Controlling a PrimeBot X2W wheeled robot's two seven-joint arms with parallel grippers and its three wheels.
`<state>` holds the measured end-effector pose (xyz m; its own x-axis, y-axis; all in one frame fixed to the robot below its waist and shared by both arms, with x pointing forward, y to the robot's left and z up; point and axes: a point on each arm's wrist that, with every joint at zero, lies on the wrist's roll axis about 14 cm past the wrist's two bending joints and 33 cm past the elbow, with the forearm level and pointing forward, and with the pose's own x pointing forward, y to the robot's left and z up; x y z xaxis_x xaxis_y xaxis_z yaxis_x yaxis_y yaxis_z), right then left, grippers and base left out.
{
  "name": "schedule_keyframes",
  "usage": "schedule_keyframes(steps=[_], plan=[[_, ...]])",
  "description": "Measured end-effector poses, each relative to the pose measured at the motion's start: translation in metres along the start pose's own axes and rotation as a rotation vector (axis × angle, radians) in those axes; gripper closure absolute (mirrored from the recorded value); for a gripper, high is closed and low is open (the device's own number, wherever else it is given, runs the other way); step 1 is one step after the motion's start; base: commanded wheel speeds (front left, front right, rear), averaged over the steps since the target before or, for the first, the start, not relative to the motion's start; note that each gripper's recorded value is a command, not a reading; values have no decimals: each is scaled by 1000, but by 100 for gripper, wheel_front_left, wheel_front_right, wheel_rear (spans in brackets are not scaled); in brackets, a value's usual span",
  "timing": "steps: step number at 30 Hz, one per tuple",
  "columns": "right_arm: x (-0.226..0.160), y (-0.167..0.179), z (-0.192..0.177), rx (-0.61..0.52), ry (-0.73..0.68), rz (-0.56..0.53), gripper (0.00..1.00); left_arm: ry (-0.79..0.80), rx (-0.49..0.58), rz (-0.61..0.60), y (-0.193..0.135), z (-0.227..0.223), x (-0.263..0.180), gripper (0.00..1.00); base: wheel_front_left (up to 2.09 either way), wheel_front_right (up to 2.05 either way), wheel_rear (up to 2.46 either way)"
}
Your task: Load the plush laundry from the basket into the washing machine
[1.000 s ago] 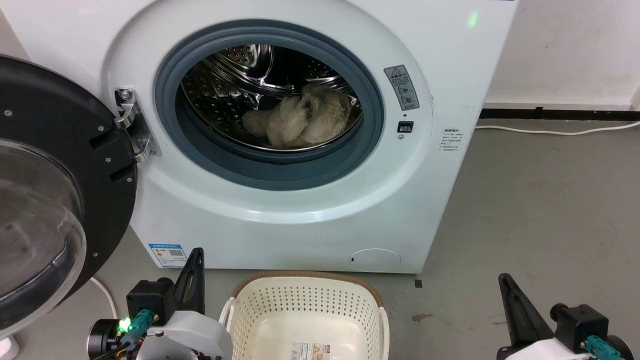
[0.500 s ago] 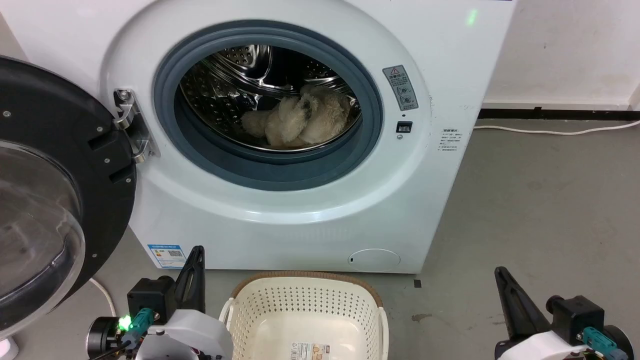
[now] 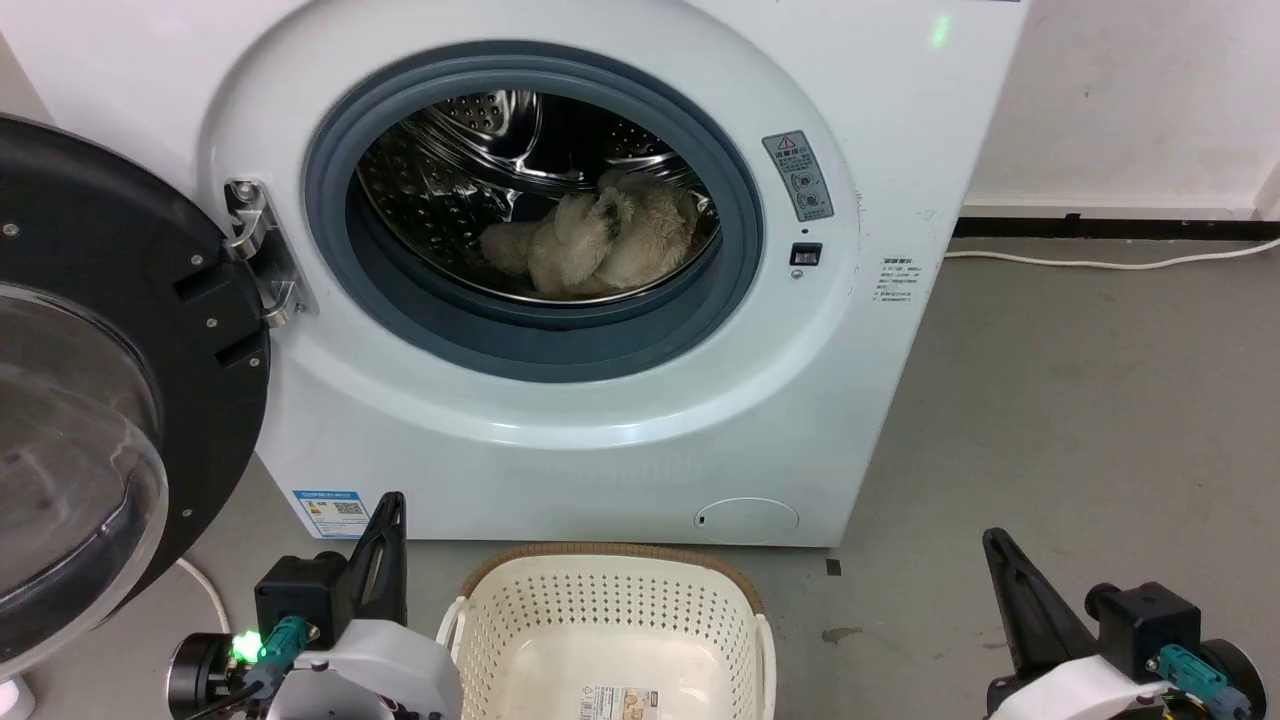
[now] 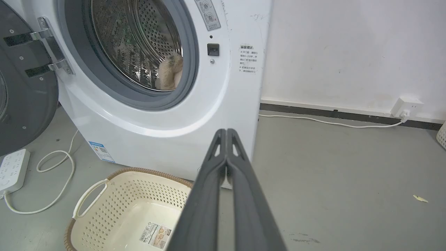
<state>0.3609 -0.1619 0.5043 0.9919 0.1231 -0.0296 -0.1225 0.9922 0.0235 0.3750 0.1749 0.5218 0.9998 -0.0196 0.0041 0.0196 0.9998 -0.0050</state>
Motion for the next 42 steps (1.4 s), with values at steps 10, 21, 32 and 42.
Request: schedule_keyframes(steps=[10, 21, 32, 42], plan=[[4, 1, 7, -21, -8, 4, 100, -5, 10, 5, 0, 4, 1, 100, 0, 0, 0], [5, 1, 11, -41, -9, 5, 100, -6, 32, 10, 2, 7, 1, 100, 0, 0, 0], [7, 1, 15, -58, -4, 5, 100, -11, 42, 13, 0, 10, 2, 100, 0, 0, 0], [8, 2, 18, -63, -8, 7, 100, -9, 48, 21, 3, 11, 2, 100, 0, 0, 0]])
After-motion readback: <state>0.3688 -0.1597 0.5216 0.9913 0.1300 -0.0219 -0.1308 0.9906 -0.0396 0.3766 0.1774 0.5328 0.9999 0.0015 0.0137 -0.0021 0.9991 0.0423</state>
